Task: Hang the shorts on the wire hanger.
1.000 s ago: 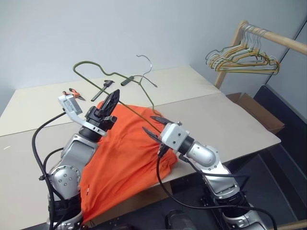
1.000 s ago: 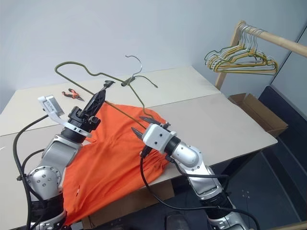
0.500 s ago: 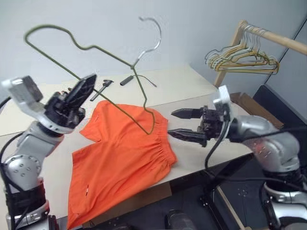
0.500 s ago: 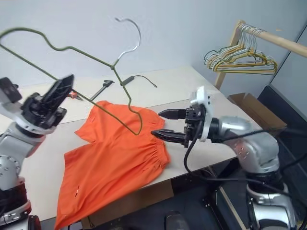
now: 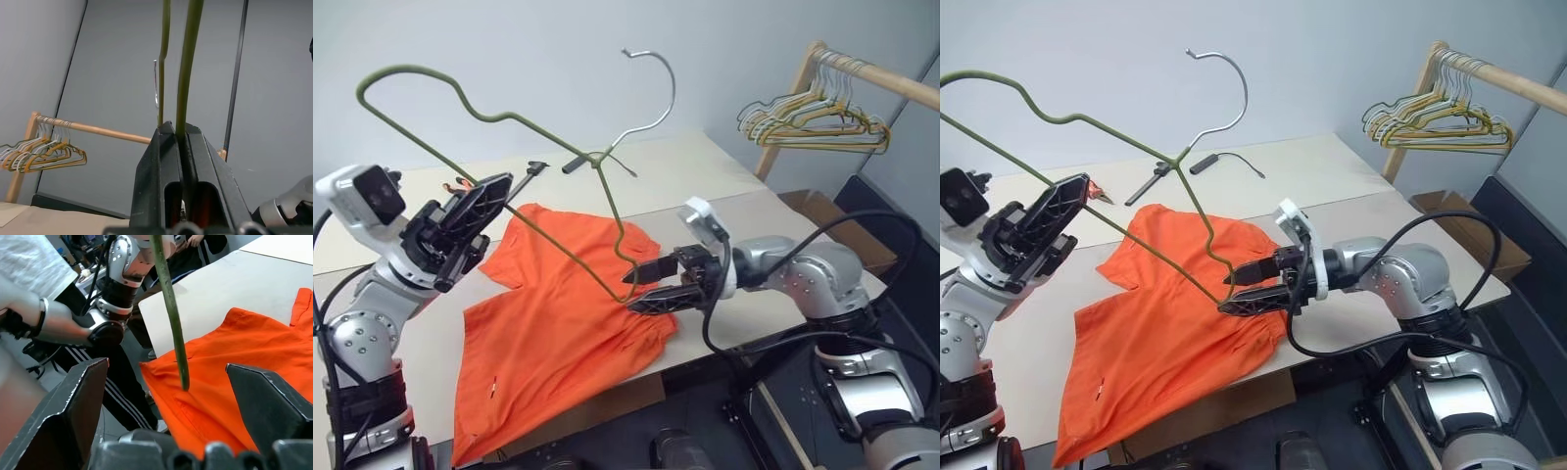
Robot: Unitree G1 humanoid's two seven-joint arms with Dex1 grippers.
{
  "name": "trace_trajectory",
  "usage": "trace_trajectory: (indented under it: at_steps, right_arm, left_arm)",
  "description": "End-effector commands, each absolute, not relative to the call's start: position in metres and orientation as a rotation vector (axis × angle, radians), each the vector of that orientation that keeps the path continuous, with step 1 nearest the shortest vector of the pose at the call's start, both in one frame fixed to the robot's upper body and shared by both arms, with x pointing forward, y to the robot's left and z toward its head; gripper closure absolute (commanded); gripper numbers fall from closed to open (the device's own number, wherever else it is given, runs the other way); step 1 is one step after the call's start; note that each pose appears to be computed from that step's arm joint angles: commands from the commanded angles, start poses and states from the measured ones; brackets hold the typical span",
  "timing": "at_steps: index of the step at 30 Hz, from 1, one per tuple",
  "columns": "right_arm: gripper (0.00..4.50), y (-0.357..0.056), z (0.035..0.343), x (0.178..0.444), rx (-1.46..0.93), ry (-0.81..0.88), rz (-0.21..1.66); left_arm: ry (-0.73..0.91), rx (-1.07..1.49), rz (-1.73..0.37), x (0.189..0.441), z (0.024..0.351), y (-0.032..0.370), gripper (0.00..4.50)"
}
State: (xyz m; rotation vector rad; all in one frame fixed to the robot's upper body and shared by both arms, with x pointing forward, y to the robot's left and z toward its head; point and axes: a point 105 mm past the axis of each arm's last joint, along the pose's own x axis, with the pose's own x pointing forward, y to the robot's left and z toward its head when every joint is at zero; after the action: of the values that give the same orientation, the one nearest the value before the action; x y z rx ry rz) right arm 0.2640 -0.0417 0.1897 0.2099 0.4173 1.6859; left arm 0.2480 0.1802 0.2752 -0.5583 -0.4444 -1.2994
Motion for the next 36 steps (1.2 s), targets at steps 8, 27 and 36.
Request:
trace_trajectory:
  at_steps: [8,27,36]
  right_arm:
    - [0.03,-0.030,0.201,0.262,0.234,0.366,1.668]
    - [4.49,-0.026,0.200,0.264,0.243,0.345,1.624]
    - [4.50,-0.048,0.207,0.273,0.292,0.318,1.490]
  left_arm:
    - [-0.483,-0.532,-1.298,0.248,0.281,0.178,4.50]
    - [-0.398,-0.542,-1.147,0.261,0.249,0.180,4.24]
    - [0.009,-0.074,-1.033,0.273,0.166,0.173,1.48]
